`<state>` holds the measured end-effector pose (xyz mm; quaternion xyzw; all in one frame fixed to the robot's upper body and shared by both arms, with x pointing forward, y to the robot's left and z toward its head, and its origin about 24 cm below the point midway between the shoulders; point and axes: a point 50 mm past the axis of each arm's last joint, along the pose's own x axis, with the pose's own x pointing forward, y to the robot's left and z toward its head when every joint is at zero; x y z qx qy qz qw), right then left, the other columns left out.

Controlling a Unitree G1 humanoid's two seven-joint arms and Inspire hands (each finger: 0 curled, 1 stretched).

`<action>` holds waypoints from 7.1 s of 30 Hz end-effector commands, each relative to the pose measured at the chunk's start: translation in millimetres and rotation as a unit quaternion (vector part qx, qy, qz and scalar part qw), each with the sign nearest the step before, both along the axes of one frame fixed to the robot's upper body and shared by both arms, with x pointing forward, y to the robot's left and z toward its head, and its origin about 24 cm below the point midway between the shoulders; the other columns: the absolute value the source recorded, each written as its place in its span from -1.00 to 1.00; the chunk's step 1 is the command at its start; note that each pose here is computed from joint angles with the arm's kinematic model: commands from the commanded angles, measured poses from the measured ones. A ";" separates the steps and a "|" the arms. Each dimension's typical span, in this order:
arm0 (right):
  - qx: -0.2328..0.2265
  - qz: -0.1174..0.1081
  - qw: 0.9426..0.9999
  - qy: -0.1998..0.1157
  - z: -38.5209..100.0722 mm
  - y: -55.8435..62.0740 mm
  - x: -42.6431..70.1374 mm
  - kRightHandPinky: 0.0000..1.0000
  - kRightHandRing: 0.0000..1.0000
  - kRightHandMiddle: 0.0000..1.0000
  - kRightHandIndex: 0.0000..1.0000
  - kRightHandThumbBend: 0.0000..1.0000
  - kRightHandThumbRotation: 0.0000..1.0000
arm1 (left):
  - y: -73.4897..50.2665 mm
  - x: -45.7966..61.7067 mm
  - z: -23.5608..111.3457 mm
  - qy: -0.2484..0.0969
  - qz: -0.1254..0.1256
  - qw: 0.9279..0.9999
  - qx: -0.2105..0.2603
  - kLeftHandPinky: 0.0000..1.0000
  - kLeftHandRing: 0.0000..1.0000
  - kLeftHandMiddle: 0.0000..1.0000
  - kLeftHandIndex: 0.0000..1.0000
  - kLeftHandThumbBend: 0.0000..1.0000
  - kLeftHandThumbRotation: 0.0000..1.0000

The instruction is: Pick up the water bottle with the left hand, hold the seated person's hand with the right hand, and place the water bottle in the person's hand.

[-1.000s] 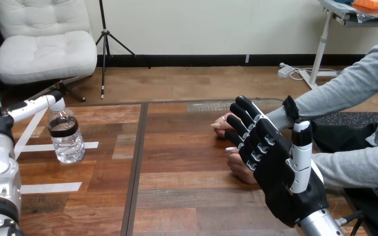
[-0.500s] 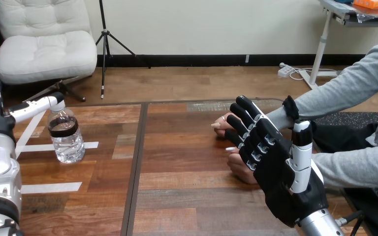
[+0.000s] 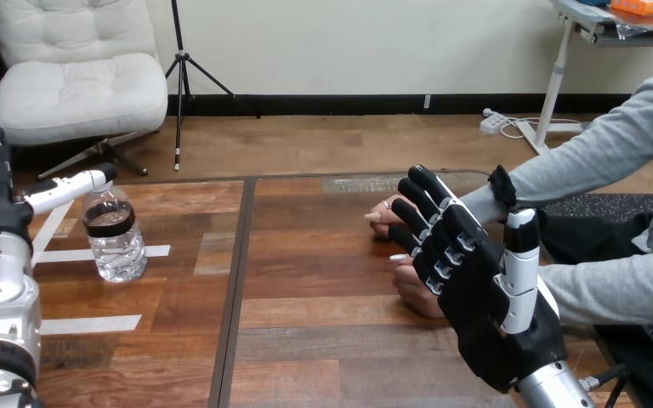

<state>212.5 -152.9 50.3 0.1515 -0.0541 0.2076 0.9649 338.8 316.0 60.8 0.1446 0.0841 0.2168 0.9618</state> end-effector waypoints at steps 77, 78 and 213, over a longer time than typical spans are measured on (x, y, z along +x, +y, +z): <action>0.013 0.005 0.998 -0.054 22.5 5.5 6.6 1.00 1.00 0.97 0.91 0.84 1.00 | -31.4 14.1 -13.2 0.081 0.002 0.997 -0.011 1.00 1.00 1.00 1.00 0.89 -0.55; 0.013 0.005 0.998 -0.055 22.5 5.4 6.6 1.00 1.00 0.97 0.91 0.83 1.00 | -31.7 14.4 -13.0 0.081 0.001 0.997 -0.009 1.00 1.00 1.00 1.00 0.89 -0.55; 0.022 0.001 0.998 -0.060 24.9 9.3 1.6 0.96 0.96 0.94 0.88 0.84 1.00 | -59.3 36.8 8.8 0.124 0.038 0.990 0.058 0.29 0.51 0.58 0.61 0.65 -0.95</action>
